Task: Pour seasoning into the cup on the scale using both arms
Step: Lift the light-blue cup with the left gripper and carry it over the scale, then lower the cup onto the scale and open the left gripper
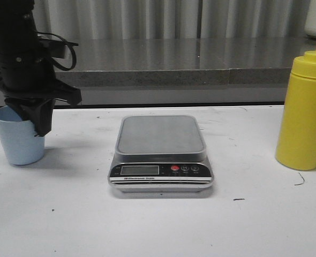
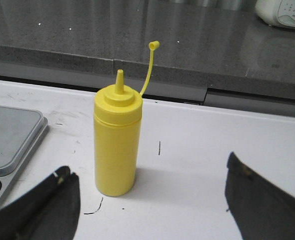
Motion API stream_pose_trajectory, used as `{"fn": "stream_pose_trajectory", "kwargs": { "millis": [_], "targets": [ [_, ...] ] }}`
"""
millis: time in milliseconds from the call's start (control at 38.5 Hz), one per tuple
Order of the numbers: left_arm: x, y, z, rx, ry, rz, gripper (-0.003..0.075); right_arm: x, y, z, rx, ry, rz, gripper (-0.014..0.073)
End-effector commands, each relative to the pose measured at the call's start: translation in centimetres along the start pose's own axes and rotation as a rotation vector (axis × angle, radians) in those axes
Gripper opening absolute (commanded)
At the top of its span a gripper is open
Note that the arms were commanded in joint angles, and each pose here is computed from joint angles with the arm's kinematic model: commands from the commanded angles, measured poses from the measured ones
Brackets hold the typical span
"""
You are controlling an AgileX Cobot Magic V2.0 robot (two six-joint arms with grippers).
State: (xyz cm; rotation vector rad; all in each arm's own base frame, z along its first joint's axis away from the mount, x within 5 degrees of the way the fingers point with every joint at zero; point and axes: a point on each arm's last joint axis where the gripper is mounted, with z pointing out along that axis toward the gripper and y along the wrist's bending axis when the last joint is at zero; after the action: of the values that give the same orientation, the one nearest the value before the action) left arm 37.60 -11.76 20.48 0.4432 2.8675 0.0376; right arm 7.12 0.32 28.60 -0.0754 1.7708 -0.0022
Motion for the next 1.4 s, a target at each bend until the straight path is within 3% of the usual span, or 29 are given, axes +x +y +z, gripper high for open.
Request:
{"fn": "stream_pose_trajectory", "kwargs": {
  "millis": [0, 233, 571, 752, 986, 1375],
  "targets": [
    [-0.7, 0.1, -3.1, 0.011, -0.089, -0.024, -0.002, -1.7, -0.1, -0.2, 0.01, -0.096, -0.002, 0.0609],
    [-1.9, -1.0, -8.0, 0.016, -0.114, -0.001, -0.002, -1.7, -0.1, -0.2, 0.01, -0.096, -0.002, 0.0609],
    [-4.0, -7.5, -14.7, 0.079, -0.223, 0.146, -0.002, -1.7, -0.1, -0.2, 0.01, -0.096, -0.002, 0.0609],
    [-5.3, -11.1, -14.3, 0.144, -0.242, 0.197, -0.002, -1.7, -0.1, -0.2, 0.01, -0.096, -0.002, 0.0609],
    [-5.7, -15.1, -11.2, 0.177, -0.183, 0.264, -0.002, -1.7, -0.1, -0.2, 0.01, -0.096, -0.002, 0.0609],
    [-6.2, -16.4, -8.0, 0.181, -0.146, 0.277, -0.0019, -1.7, -0.1, -0.2, 0.01, -0.096, -0.002, 0.0609]
  ]
}}
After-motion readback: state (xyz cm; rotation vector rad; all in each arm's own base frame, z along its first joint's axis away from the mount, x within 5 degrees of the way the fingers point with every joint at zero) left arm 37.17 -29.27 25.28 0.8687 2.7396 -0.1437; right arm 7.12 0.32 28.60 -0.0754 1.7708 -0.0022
